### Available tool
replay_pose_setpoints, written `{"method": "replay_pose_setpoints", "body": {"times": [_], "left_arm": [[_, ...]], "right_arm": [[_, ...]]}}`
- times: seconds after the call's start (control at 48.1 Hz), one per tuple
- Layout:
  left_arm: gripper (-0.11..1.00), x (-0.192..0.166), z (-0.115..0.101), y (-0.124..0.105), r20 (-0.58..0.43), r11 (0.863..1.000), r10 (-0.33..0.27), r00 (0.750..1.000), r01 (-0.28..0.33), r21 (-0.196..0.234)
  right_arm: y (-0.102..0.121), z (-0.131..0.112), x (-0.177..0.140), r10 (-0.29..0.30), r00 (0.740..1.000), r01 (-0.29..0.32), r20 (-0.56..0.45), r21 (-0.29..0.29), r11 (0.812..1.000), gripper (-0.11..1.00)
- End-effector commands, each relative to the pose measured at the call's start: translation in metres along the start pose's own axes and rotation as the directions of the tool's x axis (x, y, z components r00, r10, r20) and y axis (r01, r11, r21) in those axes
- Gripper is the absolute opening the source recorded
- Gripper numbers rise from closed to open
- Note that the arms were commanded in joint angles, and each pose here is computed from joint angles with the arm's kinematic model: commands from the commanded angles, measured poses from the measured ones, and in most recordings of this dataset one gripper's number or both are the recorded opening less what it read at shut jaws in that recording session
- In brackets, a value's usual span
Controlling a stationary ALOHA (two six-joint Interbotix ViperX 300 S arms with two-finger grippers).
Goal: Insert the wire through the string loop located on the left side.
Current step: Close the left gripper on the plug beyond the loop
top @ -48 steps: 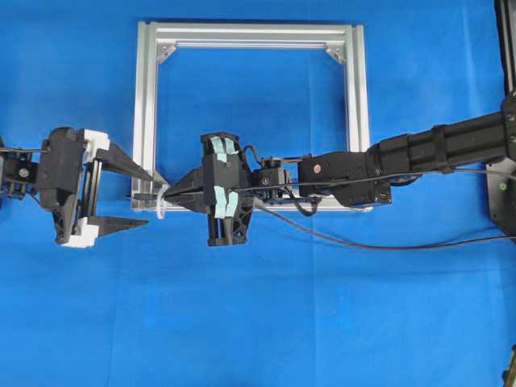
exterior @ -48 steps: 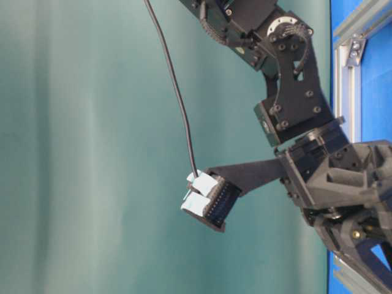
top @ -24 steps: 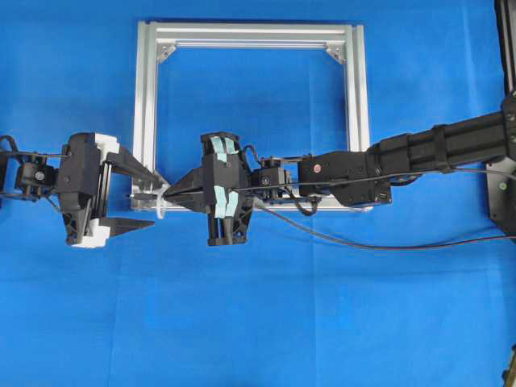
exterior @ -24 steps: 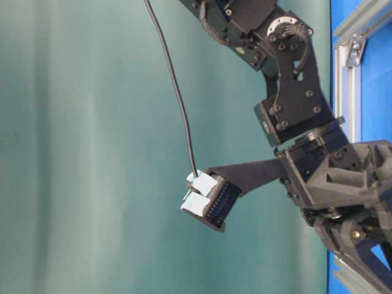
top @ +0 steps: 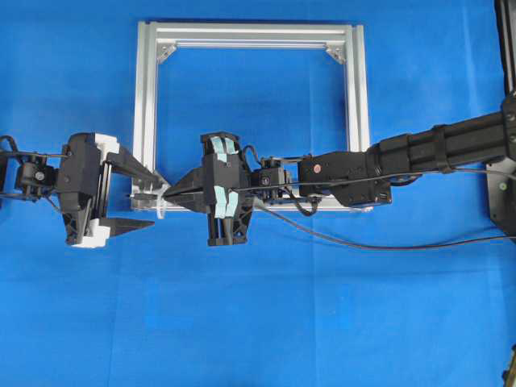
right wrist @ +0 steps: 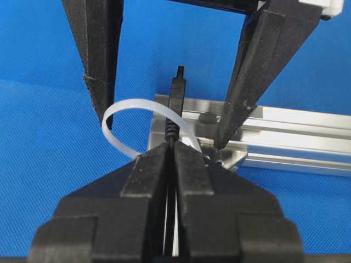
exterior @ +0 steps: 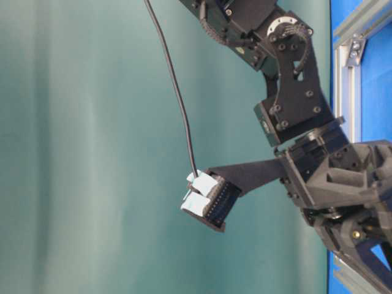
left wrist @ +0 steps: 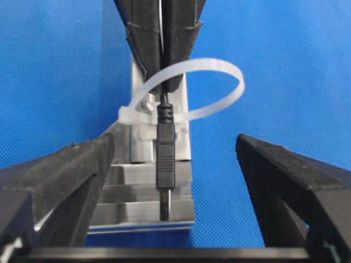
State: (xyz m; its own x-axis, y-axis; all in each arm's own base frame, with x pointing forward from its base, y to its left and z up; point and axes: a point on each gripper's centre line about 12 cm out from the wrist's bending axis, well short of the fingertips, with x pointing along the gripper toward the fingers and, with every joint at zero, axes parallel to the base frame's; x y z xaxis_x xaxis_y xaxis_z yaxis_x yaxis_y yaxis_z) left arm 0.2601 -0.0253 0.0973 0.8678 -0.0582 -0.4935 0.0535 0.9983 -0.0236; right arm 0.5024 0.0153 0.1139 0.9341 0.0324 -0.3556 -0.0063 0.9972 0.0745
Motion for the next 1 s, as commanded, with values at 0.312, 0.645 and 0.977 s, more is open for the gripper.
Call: {"method": "replay_pose_setpoints", "body": {"times": [0.312,0.645,0.977], "left_arm": [[0.88,0.001,0.006,0.0,0.025,1.0,0.0,1.0,0.0,-0.002],[0.51,-0.007,0.016,0.0,0.106,1.0,-0.004,0.994,0.002,0.021],[0.08,-0.01,0.014,0.0,0.101,1.0,-0.002,0.995,0.001,0.011]], "right_arm": [[0.002,0.018,-0.001,0.004,0.999,-0.004,0.046,0.001,1.0,0.0],[0.002,0.019,-0.001,0.005,0.999,-0.005,0.047,0.001,1.0,0.0],[0.002,0.019,-0.001,0.005,0.999,-0.005,0.047,0.001,1.0,0.0]]}}
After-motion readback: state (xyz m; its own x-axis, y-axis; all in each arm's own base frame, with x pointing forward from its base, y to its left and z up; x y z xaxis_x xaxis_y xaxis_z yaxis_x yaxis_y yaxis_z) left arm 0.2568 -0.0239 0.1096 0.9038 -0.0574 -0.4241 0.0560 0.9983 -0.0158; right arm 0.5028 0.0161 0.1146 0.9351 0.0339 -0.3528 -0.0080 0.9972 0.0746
